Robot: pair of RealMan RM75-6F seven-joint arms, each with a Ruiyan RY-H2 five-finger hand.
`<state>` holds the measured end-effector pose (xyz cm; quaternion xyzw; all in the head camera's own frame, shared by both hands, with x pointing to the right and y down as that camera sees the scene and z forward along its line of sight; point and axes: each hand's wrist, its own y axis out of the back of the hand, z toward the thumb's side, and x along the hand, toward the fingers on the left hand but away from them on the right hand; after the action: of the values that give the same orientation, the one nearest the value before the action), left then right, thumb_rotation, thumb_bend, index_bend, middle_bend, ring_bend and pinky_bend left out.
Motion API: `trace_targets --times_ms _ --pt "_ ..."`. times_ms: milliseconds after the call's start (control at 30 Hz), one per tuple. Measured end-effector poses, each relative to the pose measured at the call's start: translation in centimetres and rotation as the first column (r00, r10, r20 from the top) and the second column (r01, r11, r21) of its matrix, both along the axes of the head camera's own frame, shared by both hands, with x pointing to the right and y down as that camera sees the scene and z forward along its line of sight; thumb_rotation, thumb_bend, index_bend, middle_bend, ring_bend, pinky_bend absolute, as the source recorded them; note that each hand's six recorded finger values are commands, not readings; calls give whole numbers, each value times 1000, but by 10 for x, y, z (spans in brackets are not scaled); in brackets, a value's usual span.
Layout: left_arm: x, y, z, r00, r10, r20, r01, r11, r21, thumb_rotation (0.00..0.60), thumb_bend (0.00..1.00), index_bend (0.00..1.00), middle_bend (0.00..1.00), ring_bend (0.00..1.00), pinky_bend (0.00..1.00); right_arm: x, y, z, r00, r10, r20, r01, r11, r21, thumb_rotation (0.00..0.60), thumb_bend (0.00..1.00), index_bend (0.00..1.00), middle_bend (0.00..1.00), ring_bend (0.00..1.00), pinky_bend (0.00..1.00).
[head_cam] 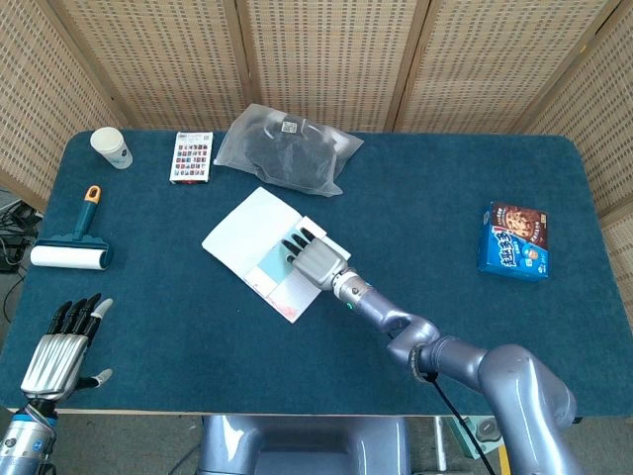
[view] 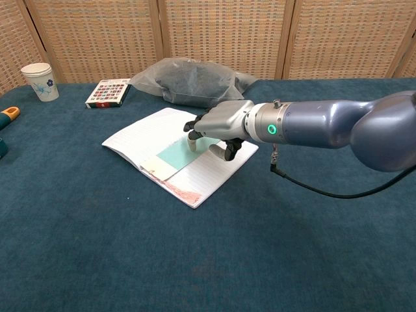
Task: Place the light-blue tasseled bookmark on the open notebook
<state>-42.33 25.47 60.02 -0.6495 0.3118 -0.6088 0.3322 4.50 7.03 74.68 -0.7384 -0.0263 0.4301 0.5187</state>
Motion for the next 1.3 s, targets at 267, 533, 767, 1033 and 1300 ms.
trace_targets --times_ms 267,533,767,1033,1300 --pt "-1 0 2 1000 -3 0 3 1000 -7 600 0 0 0 0 0 -4 3 10 1000 -2 -11 2 1000 -12 600 889 251 13 0 32" --pt "-2 0 3 1000 -7 -1 7 1000 -9 600 0 0 0 0 0 -9 3 12 1000 -20 -8 20 1000 -4 600 886 252 11 0 31" --pt "-2 -1 2 1000 -8 0 8 1000 -7 600 0 0 0 0 0 -11 4 11 1000 -29 2 29 1000 -2 600 880 253 8 0 31" --pt "-1 -1 1 1000 -5 -1 5 1000 -3 600 0 0 0 0 0 -12 5 8 999 -44 9 44 999 3 600 859 252 6 0 31" --pt "-1 0 -1 1000 -3 -2 3 1000 1 600 0 0 0 0 0 -11 0 5 999 -34 12 33 999 16 600 852 247 2 0 30"
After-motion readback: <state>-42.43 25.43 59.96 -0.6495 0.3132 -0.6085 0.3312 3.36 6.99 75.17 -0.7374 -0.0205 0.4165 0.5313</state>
